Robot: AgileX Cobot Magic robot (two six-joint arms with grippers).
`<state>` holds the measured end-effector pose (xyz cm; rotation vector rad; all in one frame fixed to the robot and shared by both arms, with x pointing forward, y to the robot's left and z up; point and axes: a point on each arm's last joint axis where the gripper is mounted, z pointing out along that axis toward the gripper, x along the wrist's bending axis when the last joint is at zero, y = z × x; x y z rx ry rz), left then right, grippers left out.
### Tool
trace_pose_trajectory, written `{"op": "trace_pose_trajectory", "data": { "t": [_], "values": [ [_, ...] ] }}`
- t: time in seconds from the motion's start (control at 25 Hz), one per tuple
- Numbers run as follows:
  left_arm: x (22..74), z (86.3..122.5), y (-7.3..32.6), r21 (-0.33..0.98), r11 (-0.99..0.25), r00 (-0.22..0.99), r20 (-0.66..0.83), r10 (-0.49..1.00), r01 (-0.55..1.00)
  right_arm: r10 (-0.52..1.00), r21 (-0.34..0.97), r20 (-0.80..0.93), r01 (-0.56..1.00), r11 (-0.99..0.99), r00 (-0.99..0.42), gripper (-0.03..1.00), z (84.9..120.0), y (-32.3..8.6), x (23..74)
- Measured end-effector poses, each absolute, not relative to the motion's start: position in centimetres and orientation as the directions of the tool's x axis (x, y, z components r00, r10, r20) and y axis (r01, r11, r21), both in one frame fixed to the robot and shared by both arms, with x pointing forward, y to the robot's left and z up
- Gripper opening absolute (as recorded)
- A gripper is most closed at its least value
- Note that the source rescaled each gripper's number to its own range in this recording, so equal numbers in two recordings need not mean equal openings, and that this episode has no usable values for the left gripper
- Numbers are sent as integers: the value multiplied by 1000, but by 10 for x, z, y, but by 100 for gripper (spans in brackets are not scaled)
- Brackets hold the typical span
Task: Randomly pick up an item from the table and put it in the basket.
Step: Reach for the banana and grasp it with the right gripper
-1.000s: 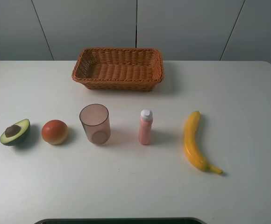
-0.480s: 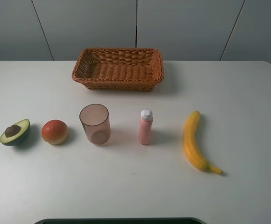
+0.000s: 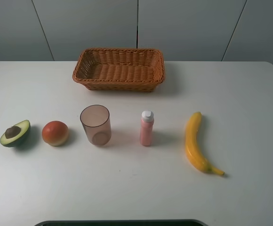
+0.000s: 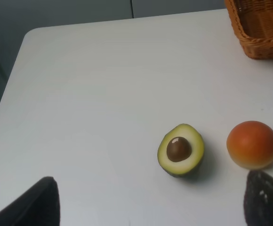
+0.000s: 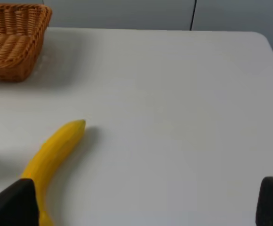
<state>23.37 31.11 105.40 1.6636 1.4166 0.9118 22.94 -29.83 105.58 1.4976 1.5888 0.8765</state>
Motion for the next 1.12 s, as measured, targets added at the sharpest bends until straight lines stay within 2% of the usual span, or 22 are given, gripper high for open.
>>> {"op": "trace_pose_trajectory", "data": {
  "t": [0.28, 0.44, 0.6, 0.8, 0.96, 1.12],
  "values": [
    [234, 1054, 311, 886, -101, 132, 46, 990, 452, 994, 872, -107, 479, 103, -20, 100, 1112, -300, 245],
    [234, 1054, 311, 886, -101, 132, 46, 990, 452, 986, 800, -152, 577, 164, -70, 100, 1149, -301, 288],
    [234, 1054, 311, 886, -101, 132, 46, 990, 452, 982, 702, -141, 686, 190, -127, 100, 1167, -300, 349],
    [234, 1054, 311, 886, -101, 132, 46, 990, 452, 974, 559, -18, 805, 198, -227, 100, 1143, -292, 418],
    [234, 1054, 311, 886, -101, 132, 46, 990, 452, 969, 404, 56, 893, 199, -241, 100, 1103, -290, 458],
    [234, 1054, 311, 886, -101, 132, 46, 990, 452, 959, 272, 137, 940, 205, -248, 100, 1044, -279, 477]
  ]
}}
